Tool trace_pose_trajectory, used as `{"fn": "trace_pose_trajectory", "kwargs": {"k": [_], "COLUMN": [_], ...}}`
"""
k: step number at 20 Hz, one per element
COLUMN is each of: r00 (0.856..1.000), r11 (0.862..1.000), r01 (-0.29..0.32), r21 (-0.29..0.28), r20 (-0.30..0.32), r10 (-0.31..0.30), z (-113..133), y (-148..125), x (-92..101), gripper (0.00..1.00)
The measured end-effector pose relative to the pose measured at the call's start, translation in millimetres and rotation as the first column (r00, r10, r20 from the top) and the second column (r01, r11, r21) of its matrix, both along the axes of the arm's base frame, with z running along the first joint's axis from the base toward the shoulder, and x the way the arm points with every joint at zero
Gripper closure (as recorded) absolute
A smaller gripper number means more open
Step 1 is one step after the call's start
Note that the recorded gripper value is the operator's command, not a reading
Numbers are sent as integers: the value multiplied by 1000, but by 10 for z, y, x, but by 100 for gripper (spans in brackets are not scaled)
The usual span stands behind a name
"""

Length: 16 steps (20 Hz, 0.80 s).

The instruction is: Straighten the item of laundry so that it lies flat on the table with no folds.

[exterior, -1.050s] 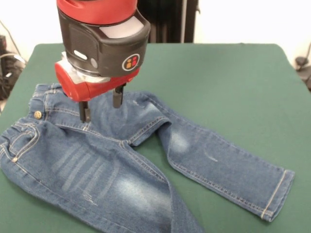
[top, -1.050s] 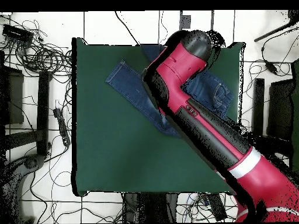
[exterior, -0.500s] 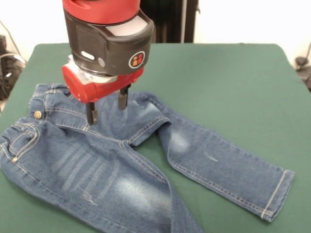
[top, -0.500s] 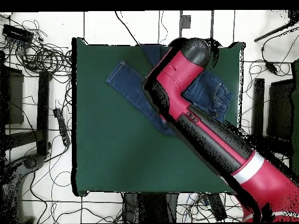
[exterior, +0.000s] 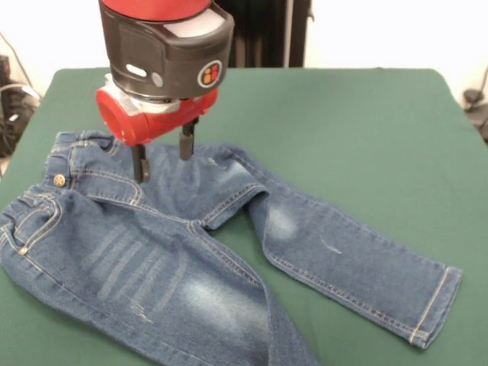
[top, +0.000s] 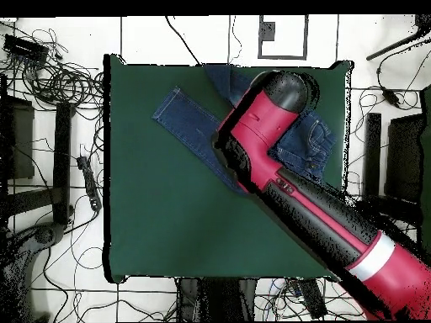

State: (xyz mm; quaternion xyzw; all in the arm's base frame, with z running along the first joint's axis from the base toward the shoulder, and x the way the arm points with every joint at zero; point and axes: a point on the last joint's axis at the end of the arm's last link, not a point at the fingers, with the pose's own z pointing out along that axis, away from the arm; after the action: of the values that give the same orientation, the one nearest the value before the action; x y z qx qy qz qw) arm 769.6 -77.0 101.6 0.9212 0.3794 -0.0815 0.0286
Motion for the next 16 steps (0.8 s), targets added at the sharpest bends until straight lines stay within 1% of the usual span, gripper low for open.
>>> {"fn": "trace_pose_trajectory", "kwargs": {"k": [6, 16], "r00": [1000, 1000], "r11": [1000, 1000], "r01": [8, -1], "r21": [-2, -19], "r20": [-3, 16], "r10": [-8, 1], "z": [-15, -44], "y": [-121, -188], "x": [-52, -50], "gripper": [0, 0]}}
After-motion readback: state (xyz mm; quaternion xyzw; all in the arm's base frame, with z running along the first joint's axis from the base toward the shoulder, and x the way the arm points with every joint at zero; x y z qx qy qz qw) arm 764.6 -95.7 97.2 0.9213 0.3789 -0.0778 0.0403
